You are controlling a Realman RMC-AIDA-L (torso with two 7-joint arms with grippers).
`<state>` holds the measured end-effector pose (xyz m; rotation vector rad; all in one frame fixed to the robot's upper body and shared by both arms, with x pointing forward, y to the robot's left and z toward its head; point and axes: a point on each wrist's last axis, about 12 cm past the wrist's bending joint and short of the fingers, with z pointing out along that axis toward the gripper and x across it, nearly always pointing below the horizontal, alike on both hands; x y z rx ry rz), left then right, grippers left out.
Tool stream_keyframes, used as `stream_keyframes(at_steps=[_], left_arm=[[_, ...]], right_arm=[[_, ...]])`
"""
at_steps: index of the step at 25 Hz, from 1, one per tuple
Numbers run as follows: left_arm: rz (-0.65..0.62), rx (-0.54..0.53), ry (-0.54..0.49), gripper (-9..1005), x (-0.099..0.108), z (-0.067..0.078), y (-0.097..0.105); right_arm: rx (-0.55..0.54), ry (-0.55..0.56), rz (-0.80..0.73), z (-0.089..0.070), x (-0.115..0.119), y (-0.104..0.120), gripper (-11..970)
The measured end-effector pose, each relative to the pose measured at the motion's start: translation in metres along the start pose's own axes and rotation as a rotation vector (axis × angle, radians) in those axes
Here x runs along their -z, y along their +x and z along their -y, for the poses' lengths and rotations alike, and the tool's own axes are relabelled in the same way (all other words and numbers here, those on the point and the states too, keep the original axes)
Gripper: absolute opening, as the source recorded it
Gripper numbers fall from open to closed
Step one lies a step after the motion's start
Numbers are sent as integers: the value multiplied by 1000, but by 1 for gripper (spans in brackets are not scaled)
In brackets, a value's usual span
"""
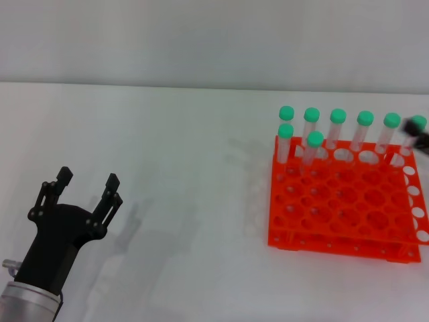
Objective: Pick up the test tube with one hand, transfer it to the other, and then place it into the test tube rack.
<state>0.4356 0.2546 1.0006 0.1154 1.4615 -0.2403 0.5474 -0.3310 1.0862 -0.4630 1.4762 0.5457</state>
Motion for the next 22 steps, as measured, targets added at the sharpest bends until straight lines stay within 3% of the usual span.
stream_keyframes(at_steps=[5,8,12,22], left_arm=[[8,1,6,820,-4,1,-1],[17,14,10,821,-8,3,-3],[26,64,11,822,-12,5,-4],[29,126,13,824,-14,3,-5]], right_arm=[[41,307,86,15,39,18,860],[77,426,65,18,52,30,859],[61,533,8,20,60,43,859],[7,636,-36,21,70,57,859]])
